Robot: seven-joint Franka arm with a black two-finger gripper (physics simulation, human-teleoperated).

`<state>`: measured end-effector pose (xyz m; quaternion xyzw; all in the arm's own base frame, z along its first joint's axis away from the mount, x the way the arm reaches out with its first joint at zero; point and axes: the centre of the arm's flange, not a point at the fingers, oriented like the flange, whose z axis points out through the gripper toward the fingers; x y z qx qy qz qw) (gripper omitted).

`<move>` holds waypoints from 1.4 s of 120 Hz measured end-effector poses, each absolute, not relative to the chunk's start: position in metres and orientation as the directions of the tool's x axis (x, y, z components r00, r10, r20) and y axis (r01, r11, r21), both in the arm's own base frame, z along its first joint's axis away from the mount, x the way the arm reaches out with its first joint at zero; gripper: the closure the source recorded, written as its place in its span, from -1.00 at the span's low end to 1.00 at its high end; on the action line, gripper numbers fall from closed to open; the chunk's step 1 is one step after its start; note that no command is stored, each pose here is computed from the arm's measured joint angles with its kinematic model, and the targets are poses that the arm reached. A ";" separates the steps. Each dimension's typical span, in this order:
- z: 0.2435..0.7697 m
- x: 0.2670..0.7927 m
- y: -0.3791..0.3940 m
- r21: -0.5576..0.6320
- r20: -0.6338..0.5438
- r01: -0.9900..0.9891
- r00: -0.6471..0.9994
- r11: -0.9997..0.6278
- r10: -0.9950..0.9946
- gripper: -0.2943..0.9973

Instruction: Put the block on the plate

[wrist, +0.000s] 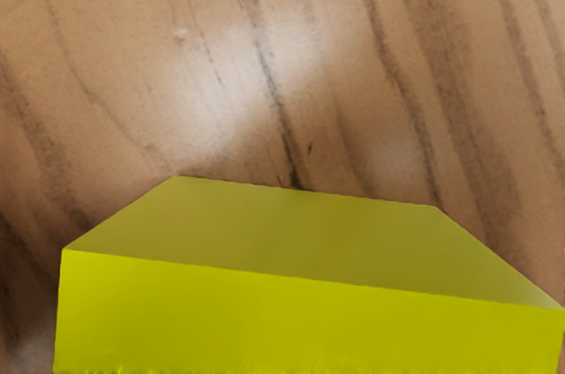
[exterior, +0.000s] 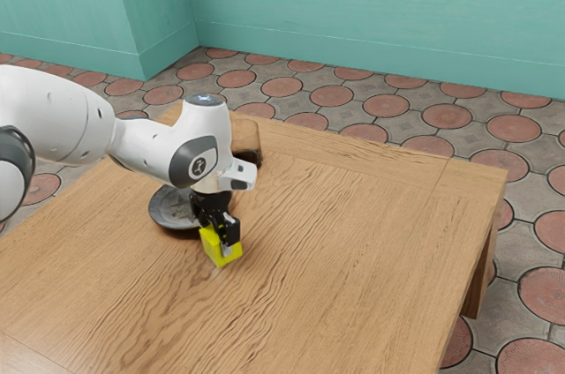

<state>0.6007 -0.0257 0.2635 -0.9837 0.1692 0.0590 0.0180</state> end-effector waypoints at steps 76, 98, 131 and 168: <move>0.333 0.632 0.084 -0.112 -0.006 -0.224 0.974 -0.968 -0.225 -0.16; 0.328 0.644 0.088 -0.128 0.007 -0.234 0.972 -0.964 -0.237 -0.30; 0.393 0.641 0.083 -0.120 0.127 -0.210 0.966 -0.970 -0.225 -0.48; 0.503 0.596 0.049 -0.039 0.220 -0.109 0.969 -0.993 -0.115 -0.53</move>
